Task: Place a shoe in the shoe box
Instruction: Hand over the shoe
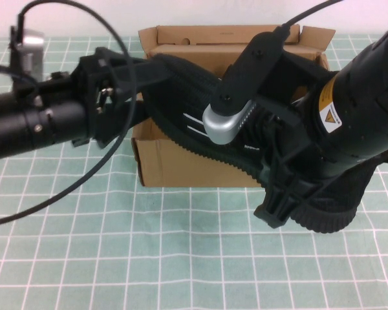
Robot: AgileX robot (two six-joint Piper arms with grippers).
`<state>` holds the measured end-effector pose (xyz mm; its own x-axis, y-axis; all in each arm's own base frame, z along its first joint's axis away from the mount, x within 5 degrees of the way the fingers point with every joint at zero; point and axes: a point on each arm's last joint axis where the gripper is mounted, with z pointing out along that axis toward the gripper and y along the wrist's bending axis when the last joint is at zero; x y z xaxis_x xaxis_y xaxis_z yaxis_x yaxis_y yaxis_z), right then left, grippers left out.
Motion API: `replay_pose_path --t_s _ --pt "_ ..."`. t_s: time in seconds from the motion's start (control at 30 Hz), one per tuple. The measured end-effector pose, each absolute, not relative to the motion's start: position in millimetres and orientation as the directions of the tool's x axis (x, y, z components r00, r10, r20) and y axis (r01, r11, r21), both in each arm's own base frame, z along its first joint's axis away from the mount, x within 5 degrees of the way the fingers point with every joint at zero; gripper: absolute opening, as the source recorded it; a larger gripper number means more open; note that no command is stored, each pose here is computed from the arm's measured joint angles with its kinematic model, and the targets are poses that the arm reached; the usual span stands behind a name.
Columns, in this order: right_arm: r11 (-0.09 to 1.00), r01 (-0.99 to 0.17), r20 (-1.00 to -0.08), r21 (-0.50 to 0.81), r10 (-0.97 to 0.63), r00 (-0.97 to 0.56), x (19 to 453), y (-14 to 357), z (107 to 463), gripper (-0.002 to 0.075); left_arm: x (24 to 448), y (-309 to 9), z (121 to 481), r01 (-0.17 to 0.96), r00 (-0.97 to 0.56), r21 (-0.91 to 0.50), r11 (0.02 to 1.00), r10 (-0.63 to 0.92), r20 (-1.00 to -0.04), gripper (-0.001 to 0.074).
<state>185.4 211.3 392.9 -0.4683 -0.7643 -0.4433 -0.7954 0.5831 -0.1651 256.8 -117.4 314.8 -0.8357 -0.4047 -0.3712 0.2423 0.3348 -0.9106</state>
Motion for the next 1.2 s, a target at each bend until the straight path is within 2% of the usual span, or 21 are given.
replay_pose_path --t_s 0.27,0.4,0.47,0.6,0.63,0.9,0.97,1.0,1.07,1.13,1.2 --pt "0.583 -0.796 -0.443 -0.163 -0.764 -0.469 185.3 211.4 392.8 0.0012 265.9 -142.8 332.5 0.335 -0.848 -0.897 0.287 -0.323 -0.42 0.0671" --pt "0.583 -0.796 -0.443 -0.163 -0.764 -0.469 185.3 211.4 392.8 0.0012 269.3 -146.1 328.6 0.32 -0.86 -0.904 0.283 -0.313 -0.402 0.0654" --pt "0.583 -0.796 -0.443 -0.163 -0.764 -0.469 185.3 211.4 392.8 0.0012 270.0 -147.4 325.0 0.302 -0.873 -0.91 0.283 -0.302 -0.383 0.0549" --pt "0.583 -0.796 -0.436 -0.163 -0.766 -0.472 184.7 210.5 392.7 0.0012 273.8 -148.8 316.0 0.281 -0.886 -0.91 0.305 -0.282 -0.369 0.0185" --pt "0.583 -0.797 -0.432 -0.16 -0.767 -0.474 184.3 210.4 392.5 0.0012 274.3 -148.9 314.2 0.283 -0.887 -0.907 0.313 -0.276 -0.371 0.0154" --pt "0.582 -0.8 -0.423 -0.146 -0.768 -0.481 182.8 210.4 391.9 0.0017 274.6 -150.4 311.0 0.281 -0.897 -0.91 0.304 -0.255 -0.362 0.0158" --pt "0.582 -0.801 -0.423 -0.142 -0.767 -0.482 182.6 210.6 391.8 0.0066 274.6 -150.4 311.0 0.281 -0.897 -0.91 0.304 -0.255 -0.362 0.0158" --pt "0.582 -0.802 -0.427 -0.138 -0.765 -0.481 182.5 211.1 391.9 0.0118 274.5 -150.4 310.8 0.282 -0.897 -0.909 0.306 -0.253 -0.363 0.0157" --pt "0.587 -0.798 -0.443 -0.136 -0.757 -0.481 183.3 212.1 392.6 0.0255 273.9 -150.9 310.2 0.284 -0.9 -0.91 0.303 -0.242 -0.361 0.0156" --pt "0.599 -0.791 -0.451 -0.126 -0.744 -0.493 183.3 212.8 392.8 0.0439 273.5 -151.0 309.8 0.292 -0.9 -0.906 0.307 -0.234 -0.369 0.0154" --pt "0.607 -0.787 -0.453 -0.112 -0.736 -0.504 182.7 213.3 392.7 0.0571 273.5 -151.0 309.8 0.294 -0.899 -0.905 0.307 -0.233 -0.371 0.0154"
